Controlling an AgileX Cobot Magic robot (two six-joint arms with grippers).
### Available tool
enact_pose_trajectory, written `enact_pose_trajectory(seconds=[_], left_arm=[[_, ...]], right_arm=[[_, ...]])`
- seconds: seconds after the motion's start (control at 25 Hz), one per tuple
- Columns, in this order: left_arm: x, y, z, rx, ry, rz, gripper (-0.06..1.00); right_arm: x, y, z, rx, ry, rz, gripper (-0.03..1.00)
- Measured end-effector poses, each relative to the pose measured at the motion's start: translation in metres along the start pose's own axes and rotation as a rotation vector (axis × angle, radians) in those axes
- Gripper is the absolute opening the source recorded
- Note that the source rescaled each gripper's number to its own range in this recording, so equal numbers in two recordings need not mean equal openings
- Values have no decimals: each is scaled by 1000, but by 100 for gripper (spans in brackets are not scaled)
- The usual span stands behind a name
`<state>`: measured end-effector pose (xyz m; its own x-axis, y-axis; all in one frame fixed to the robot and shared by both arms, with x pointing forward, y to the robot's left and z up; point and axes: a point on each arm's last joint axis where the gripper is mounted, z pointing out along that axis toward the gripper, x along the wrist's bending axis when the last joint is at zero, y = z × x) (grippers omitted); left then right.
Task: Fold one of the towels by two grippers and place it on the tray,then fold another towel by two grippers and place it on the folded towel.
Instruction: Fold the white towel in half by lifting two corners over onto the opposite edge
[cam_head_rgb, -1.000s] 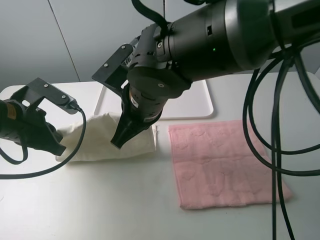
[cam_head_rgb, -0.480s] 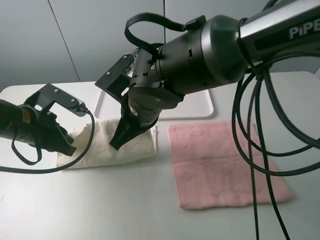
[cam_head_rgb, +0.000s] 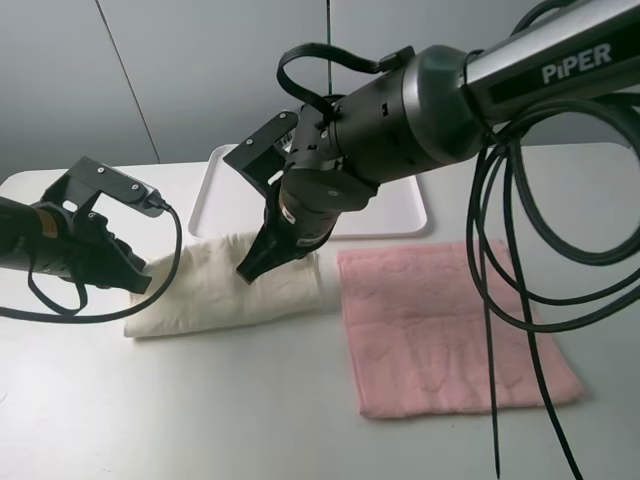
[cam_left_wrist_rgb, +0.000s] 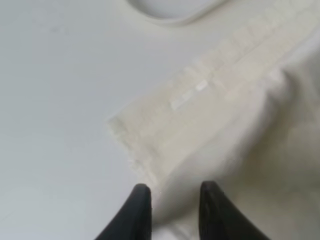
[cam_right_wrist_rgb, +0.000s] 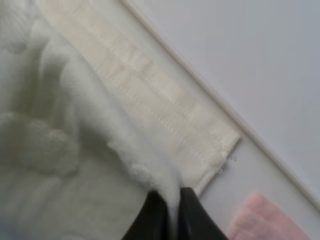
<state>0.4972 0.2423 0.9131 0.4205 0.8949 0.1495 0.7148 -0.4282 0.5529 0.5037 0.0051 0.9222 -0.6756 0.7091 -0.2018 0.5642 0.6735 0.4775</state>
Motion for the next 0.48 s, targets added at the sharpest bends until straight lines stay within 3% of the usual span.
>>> enact_pose_trajectory(seconds=[0.16, 0.24, 0.32, 0.48], left_arm=[[1, 4, 0, -46, 3, -4, 30], [1, 6, 0, -71, 4, -6, 34], [1, 7, 0, -80, 4, -6, 47], [2, 7, 0, -80, 5, -62, 90]], right_arm=[[0, 2, 0, -22, -1, 13, 0], [0, 3, 0, -32, -2, 17, 7], [0, 3, 0, -38, -3, 18, 25], [-1, 4, 0, -40, -6, 42, 89]])
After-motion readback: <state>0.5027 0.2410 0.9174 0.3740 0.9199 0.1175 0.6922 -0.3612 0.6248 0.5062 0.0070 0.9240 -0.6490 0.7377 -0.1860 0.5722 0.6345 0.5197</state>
